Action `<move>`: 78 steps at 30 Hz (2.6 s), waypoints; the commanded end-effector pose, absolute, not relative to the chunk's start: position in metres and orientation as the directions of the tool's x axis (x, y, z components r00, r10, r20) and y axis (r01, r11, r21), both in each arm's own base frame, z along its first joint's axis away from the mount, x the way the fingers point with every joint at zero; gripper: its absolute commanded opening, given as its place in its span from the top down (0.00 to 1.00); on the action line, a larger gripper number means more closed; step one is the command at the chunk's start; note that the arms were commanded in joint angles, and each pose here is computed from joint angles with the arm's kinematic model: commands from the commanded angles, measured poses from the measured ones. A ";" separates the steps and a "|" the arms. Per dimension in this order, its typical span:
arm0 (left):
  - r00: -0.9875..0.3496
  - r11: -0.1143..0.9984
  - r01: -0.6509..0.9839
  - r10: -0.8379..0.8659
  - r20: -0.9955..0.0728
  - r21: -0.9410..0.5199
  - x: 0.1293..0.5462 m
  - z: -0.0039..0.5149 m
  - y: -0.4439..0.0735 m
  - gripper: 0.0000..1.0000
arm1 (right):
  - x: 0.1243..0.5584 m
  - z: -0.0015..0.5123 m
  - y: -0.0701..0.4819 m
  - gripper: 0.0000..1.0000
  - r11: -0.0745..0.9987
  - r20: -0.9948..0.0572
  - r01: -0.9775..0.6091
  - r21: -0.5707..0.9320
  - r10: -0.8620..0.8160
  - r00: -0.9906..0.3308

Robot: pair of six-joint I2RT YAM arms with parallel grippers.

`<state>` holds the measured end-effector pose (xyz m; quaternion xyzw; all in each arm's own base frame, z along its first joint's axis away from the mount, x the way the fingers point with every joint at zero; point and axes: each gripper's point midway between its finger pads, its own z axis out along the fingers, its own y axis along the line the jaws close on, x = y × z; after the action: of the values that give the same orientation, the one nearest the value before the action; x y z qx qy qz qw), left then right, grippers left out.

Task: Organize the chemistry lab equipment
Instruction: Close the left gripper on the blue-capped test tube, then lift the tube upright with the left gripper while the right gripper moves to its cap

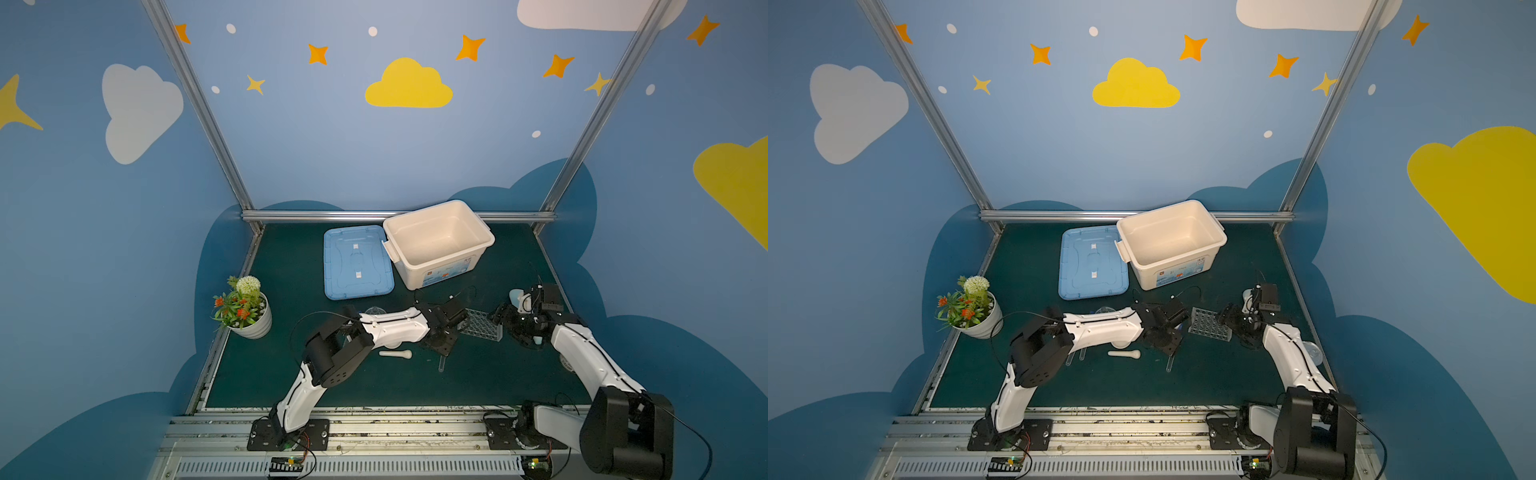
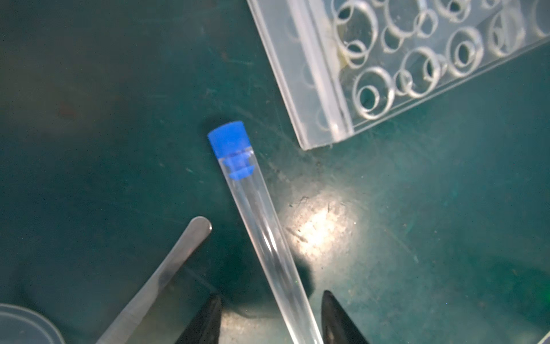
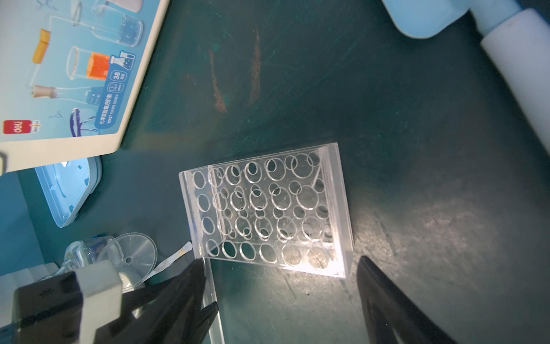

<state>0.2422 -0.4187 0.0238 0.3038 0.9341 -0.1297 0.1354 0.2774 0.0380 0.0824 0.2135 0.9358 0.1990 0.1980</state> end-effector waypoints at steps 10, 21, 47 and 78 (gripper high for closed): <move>-0.752 0.757 0.647 0.615 -0.238 -0.091 0.226 0.000 -0.405 0.62 | 0.277 0.077 0.035 0.20 0.840 -0.273 0.330 0.430 0.470 -0.840; -0.750 0.746 0.655 0.623 -0.221 -0.119 0.220 -0.003 -0.406 0.79 | 0.277 0.084 0.036 0.18 0.847 -0.301 0.300 0.438 0.453 -0.839; -0.765 0.768 0.614 0.525 -0.373 -0.180 0.248 0.056 -0.404 0.90 | 0.281 0.125 0.073 0.21 0.796 -0.384 0.088 0.600 0.382 -0.841; -0.684 0.684 0.687 0.495 -0.536 -0.244 0.257 0.119 -0.428 0.92 | 0.291 0.130 0.148 0.40 0.576 -0.230 -0.007 0.818 0.315 -0.921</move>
<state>0.2582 -0.4194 0.1103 0.3197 0.9005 -0.2024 0.2142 0.2854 0.1424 0.1217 0.0940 0.8784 0.4353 0.1736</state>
